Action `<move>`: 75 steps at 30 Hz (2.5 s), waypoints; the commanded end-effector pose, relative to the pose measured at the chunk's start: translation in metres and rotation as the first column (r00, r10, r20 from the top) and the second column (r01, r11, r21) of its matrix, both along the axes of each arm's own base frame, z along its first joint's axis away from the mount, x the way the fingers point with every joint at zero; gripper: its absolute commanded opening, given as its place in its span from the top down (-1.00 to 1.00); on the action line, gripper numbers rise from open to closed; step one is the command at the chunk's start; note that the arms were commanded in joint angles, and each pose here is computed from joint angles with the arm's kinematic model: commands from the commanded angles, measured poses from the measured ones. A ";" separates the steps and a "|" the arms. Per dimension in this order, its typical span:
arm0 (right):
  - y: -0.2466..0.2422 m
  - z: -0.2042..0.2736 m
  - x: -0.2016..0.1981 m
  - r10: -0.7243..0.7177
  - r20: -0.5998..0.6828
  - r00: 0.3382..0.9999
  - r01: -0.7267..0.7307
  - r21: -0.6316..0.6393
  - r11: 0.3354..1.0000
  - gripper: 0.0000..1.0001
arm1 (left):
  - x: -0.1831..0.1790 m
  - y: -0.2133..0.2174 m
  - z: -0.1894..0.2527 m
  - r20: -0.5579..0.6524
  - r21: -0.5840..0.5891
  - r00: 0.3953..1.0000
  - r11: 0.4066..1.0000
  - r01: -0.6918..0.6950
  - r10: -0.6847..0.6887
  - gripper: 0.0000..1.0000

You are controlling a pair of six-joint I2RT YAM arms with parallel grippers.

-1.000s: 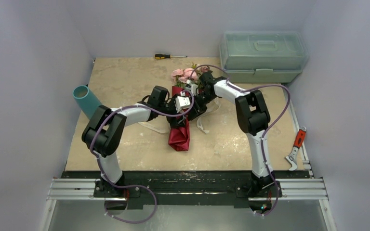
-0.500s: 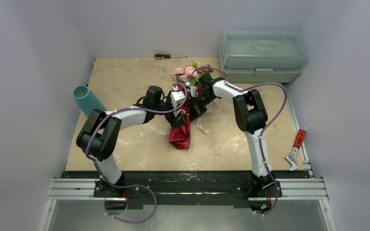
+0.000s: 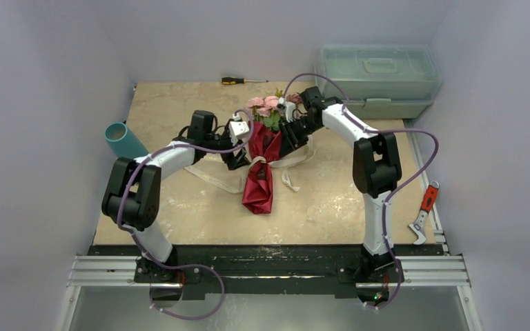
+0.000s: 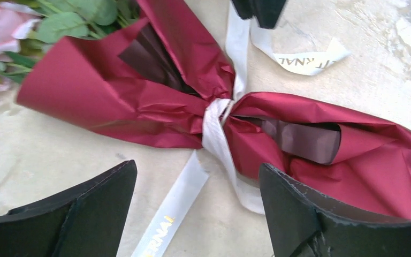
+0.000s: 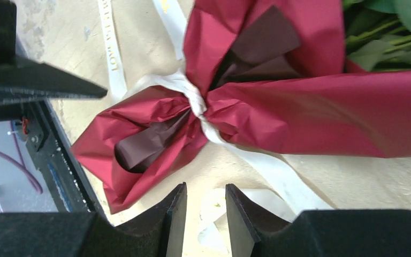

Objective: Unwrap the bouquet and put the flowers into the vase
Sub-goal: Untie the ribbon from the wrapping paper.

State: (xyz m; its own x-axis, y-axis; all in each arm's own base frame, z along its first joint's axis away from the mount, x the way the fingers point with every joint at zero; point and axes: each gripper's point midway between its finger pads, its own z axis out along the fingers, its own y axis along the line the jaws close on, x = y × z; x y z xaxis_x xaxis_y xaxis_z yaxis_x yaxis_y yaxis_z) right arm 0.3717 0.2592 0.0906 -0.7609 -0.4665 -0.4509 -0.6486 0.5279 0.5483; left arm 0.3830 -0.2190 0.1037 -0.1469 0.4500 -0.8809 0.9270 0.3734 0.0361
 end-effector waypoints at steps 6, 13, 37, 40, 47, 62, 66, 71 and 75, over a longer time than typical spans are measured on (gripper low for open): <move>0.004 0.002 0.024 -0.061 0.087 0.994 0.060 0.014 0.998 0.05 | -0.004 -0.040 0.004 0.177 0.067 0.955 0.971 0.229 -0.238 -1.00; -0.018 -0.018 0.044 0.127 0.347 0.929 -0.110 -0.069 0.992 -0.46 | -0.003 -0.054 -0.006 0.193 0.086 0.931 0.950 0.299 -0.310 -1.00; 0.010 -0.088 0.003 0.265 0.251 0.931 -0.216 -0.205 0.955 -0.40 | 0.018 -0.054 -0.006 0.194 0.031 0.967 0.986 0.162 -0.165 -1.00; 0.005 -0.102 -0.001 0.258 0.246 0.934 -0.180 -0.299 0.937 -0.27 | 0.020 -0.053 -0.003 0.201 0.022 0.970 0.990 0.136 -0.138 -1.00; -0.018 -0.100 -0.010 0.217 0.234 0.948 -0.124 -0.354 0.927 -0.21 | 0.007 -0.045 0.007 0.199 -0.005 0.975 0.994 0.107 -0.104 -1.00; -0.058 0.003 0.058 0.016 0.330 0.944 0.048 -0.183 0.982 -0.53 | 0.009 -0.028 0.013 0.202 -0.004 0.978 0.998 0.056 -0.054 -1.00; -0.066 0.019 0.061 -0.172 0.299 0.939 0.212 -0.108 0.971 -0.51 | 0.016 -0.028 0.006 0.211 0.010 0.976 0.999 0.049 -0.050 -1.00; -0.068 0.007 0.061 -0.335 0.211 0.918 0.363 -0.110 0.925 -0.50 | 0.017 -0.034 -0.008 0.252 0.089 0.953 0.984 0.153 -0.171 -1.00; -0.065 -0.010 0.061 -0.362 0.167 0.917 0.383 -0.114 0.917 -0.49 | 0.002 -0.037 -0.018 0.248 0.170 0.901 0.931 0.322 -0.357 -1.00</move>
